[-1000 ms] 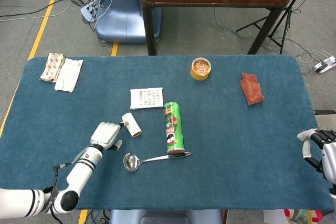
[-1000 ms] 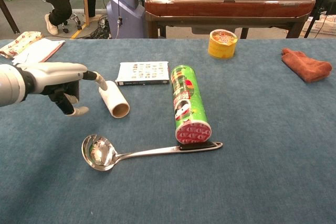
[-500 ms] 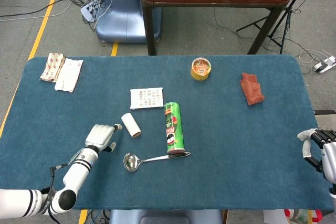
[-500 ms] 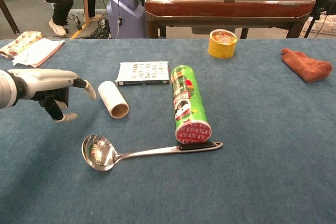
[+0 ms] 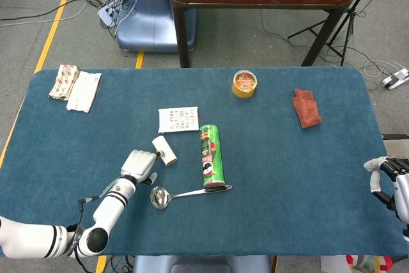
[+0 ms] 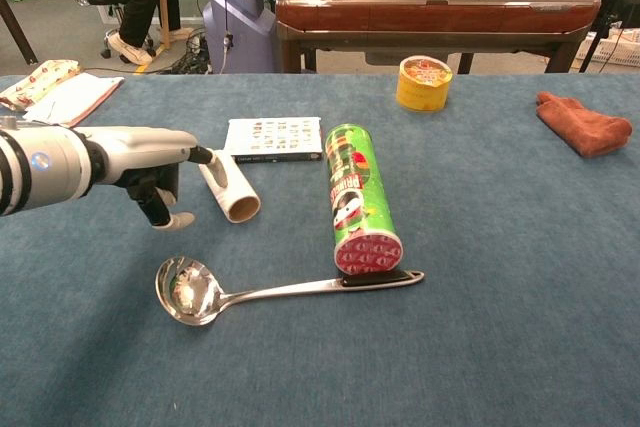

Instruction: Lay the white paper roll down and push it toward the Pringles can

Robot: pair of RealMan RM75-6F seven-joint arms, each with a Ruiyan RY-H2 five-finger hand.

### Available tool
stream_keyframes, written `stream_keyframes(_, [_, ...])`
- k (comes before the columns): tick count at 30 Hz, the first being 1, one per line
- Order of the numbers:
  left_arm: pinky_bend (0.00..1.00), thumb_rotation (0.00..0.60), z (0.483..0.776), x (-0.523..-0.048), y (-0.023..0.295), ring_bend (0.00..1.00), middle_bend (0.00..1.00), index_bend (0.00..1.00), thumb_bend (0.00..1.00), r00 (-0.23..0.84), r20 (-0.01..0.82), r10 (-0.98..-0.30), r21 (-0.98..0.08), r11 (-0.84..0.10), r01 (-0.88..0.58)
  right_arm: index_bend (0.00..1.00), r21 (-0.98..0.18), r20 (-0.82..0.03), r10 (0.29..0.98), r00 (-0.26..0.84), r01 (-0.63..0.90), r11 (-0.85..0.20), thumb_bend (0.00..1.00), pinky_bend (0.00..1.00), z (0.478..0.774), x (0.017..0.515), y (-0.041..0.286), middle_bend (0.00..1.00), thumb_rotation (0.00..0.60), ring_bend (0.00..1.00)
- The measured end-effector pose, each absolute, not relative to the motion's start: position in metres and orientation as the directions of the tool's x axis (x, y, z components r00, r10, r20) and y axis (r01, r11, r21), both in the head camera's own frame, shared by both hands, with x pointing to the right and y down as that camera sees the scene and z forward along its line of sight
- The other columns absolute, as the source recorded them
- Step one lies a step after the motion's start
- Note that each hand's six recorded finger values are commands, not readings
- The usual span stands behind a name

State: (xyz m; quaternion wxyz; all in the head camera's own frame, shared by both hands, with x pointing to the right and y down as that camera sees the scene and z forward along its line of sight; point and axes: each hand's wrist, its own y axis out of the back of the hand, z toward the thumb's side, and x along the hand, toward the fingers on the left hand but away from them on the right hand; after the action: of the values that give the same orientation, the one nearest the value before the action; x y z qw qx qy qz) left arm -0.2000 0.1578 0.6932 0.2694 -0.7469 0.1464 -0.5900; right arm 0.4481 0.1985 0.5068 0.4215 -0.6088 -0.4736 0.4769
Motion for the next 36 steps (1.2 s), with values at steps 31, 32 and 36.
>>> stream_keyframes(31, [1.00, 0.600, 0.701, -0.221, 0.156, 0.97, 1.00, 0.21, 0.43, 0.183, 0.838, -0.514, -0.541, -0.826, 0.161, 0.50, -0.965, -0.179, 0.980, 0.092, 0.180, -0.193, 0.66, 0.48, 0.506, 0.450, 0.198, 0.54, 0.600, 0.49])
stream_keyframes(32, [1.00, 0.600, 0.702, -0.220, 0.156, 0.97, 1.00, 0.21, 0.43, 0.182, 0.840, -0.512, -0.539, -0.827, 0.163, 0.50, -0.965, -0.178, 0.980, 0.092, 0.180, -0.192, 0.66, 0.48, 0.505, 0.450, 0.198, 0.54, 0.600, 0.49])
stream_keyframes(36, [1.00, 0.600, 0.703, -0.212, 0.155, 0.97, 1.00, 0.21, 0.43, 0.187, 0.841, -0.508, -0.537, -0.827, 0.166, 0.50, -0.965, -0.176, 0.980, 0.090, 0.181, -0.190, 0.66, 0.48, 0.505, 0.451, 0.198, 0.54, 0.600, 0.49])
